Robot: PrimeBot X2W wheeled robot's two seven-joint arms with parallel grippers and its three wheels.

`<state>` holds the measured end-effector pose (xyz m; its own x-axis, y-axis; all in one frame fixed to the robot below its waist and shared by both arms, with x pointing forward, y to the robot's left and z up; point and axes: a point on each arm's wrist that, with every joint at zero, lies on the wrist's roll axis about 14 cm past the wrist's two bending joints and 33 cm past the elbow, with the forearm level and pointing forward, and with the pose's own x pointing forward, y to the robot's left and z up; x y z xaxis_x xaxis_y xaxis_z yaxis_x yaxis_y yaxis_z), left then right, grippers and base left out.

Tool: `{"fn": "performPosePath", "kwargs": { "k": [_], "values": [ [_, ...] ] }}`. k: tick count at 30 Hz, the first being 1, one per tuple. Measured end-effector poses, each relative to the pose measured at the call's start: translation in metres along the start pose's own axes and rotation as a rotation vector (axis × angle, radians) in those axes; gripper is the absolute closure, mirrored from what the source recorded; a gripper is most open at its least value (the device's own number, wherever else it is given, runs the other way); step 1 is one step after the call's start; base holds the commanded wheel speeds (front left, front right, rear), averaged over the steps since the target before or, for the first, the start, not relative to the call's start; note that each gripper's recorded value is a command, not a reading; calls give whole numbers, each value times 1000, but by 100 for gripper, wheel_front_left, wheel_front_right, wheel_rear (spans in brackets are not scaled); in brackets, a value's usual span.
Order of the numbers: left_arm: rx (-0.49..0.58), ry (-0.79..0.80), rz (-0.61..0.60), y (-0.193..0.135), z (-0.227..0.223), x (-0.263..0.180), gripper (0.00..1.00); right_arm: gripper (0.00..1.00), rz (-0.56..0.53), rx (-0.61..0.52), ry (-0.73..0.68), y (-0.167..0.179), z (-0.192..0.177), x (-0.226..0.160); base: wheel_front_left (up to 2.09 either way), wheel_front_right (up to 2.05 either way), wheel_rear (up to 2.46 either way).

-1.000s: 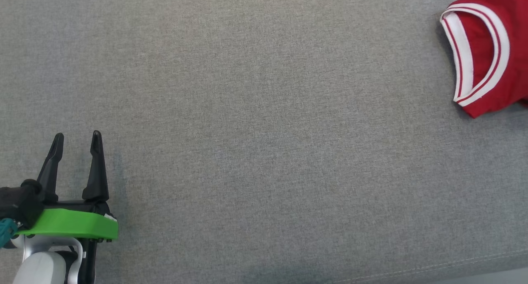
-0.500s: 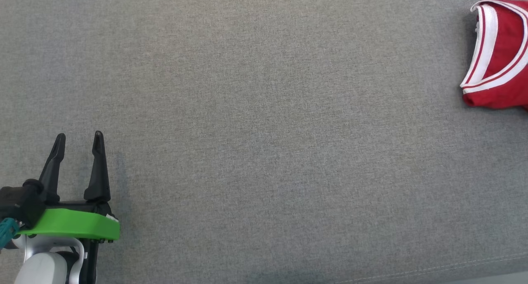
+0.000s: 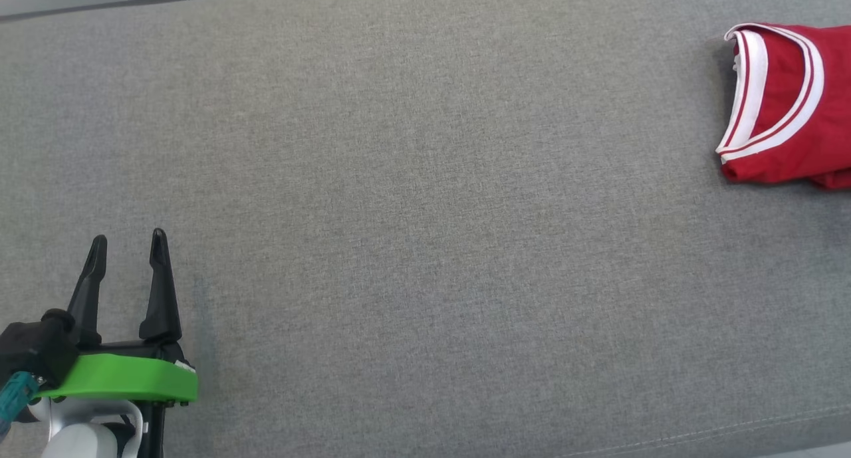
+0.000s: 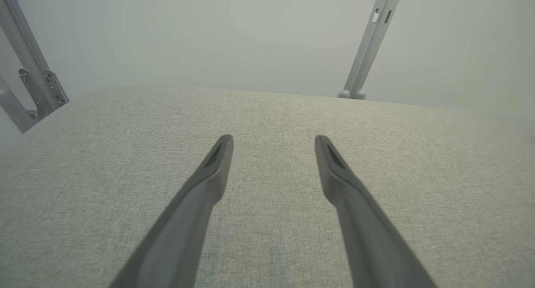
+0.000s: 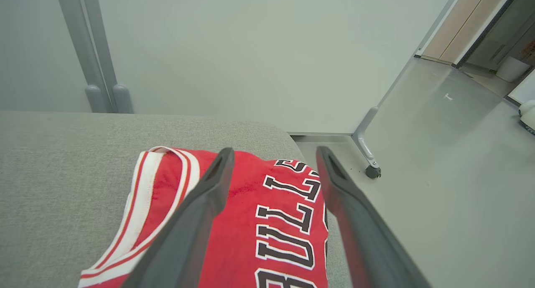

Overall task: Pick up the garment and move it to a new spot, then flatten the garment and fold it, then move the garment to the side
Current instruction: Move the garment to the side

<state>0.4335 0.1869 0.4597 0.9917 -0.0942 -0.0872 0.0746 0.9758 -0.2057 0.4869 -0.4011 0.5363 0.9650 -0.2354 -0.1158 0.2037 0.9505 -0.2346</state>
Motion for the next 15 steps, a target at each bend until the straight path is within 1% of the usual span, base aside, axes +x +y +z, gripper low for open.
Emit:
{"fn": "performPosePath", "kwargs": {
  "k": [3,6,11,15],
  "values": [
    [-5,-15,7,0,5,-8,0,0,38,18,-85,11,10,-18,0,0,0],
    [-15,-24,16,-1,7,-20,0,0,107,62,-105,37,2,-43,0,0,0],
    [-12,-49,32,2,15,-40,0,0,173,121,-167,71,1,-83,0,0,0],
    [-12,-56,61,9,15,-55,0,0,237,174,-181,111,-7,-108,0,0,0]
  ]
}}
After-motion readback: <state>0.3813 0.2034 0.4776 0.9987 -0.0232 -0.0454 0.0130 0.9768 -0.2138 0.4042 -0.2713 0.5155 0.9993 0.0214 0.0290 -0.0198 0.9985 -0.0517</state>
